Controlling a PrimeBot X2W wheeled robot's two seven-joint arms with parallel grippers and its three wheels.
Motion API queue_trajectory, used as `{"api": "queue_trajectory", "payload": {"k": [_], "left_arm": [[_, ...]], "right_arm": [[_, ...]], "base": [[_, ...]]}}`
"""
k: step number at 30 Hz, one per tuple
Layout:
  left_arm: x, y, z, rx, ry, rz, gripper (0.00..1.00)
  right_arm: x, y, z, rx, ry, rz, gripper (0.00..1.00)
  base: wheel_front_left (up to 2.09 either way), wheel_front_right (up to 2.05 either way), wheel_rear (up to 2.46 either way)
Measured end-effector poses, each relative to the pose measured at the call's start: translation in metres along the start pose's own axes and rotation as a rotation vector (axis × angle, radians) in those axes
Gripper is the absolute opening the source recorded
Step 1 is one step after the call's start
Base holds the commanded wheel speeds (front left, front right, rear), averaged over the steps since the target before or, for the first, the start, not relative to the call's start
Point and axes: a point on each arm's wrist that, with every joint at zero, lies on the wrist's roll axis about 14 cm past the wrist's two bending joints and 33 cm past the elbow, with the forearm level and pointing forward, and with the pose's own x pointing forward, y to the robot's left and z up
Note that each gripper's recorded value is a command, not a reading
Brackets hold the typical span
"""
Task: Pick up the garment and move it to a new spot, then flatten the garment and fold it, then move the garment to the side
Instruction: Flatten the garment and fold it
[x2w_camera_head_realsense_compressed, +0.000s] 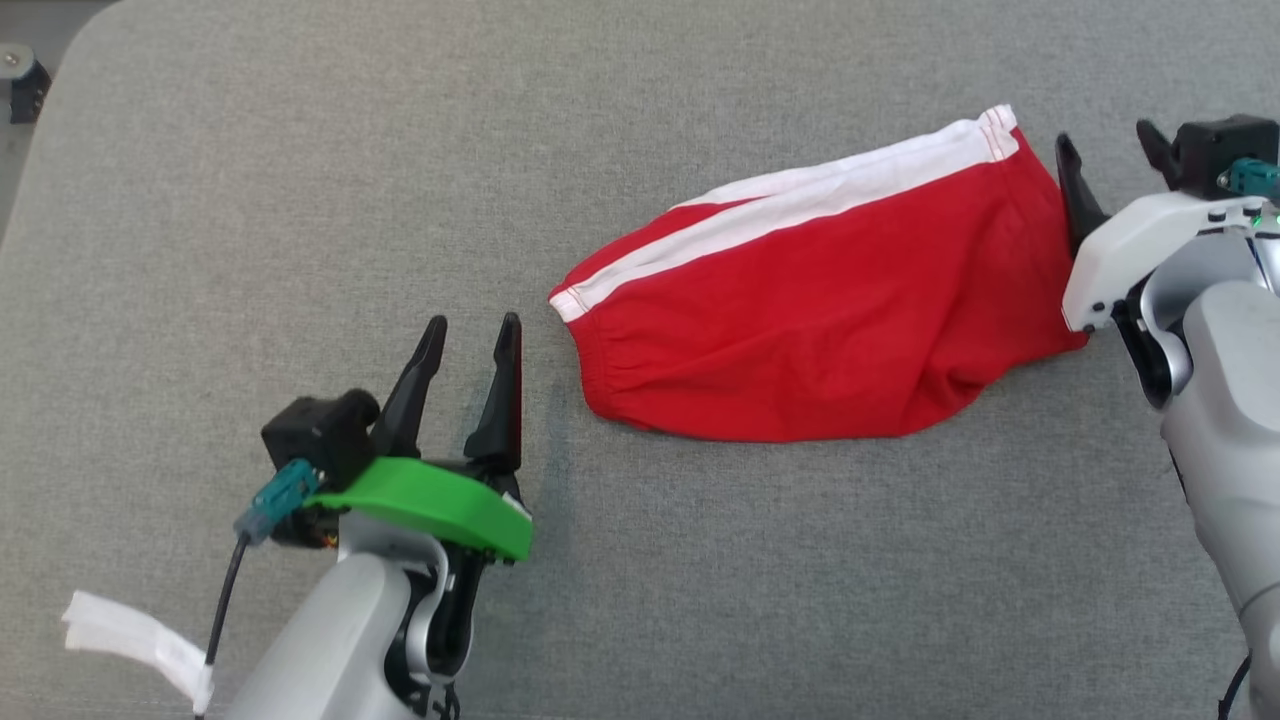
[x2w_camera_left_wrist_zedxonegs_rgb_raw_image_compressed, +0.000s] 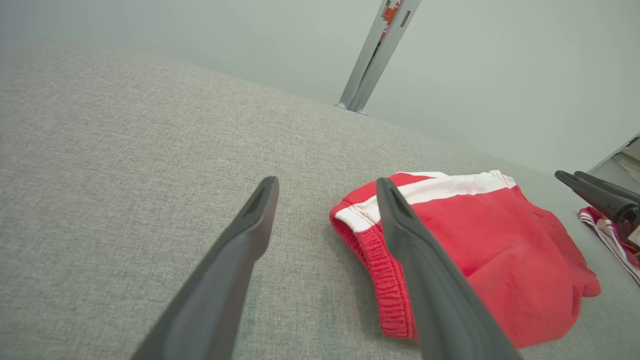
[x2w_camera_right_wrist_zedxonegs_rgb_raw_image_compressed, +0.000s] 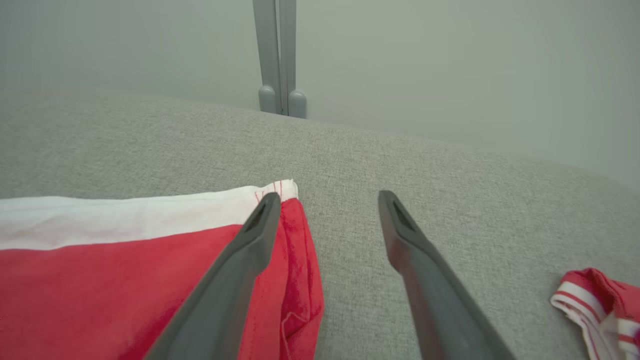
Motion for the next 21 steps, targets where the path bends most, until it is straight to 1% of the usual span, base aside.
{"api": "queue_trajectory", "payload": {"k": [4,11,14,17,18,19,20,21], "left_arm": [[-0.017,0.015,0.003,0.029,-0.020,0.052,1.00],[-0.041,0.041,0.006,0.015,-0.047,0.162,1.00],[-0.049,0.048,0.009,0.013,-0.065,0.195,1.00],[-0.058,0.056,0.012,0.024,-0.077,0.226,1.00],[-0.060,0.058,0.012,0.023,-0.081,0.232,1.00],[-0.063,0.059,0.014,0.024,-0.087,0.240,1.00],[-0.064,0.060,0.015,0.025,-0.092,0.244,1.00],[-0.065,0.060,0.017,0.026,-0.098,0.245,1.00]], "right_arm": [[-0.011,-0.003,-0.017,0.013,0.101,0.002,1.00],[-0.015,0.006,-0.045,0.053,0.241,0.030,1.00],[-0.017,0.015,-0.062,0.077,0.314,0.048,1.00],[-0.016,0.024,-0.069,0.092,0.359,0.070,1.00],[-0.016,0.028,-0.070,0.097,0.369,0.078,0.98],[-0.017,0.031,-0.071,0.101,0.376,0.087,0.58],[-0.017,0.033,-0.071,0.102,0.379,0.092,0.40],[-0.018,0.035,-0.070,0.105,0.377,0.096,0.30]], "base": [[0.00,0.00,0.00],[0.00,0.00,0.00],[0.00,0.00,0.00],[0.00,0.00,0.00],[0.00,0.00,0.00],[0.00,0.00,0.00],[0.00,0.00,0.00],[0.00,0.00,0.00]]}}
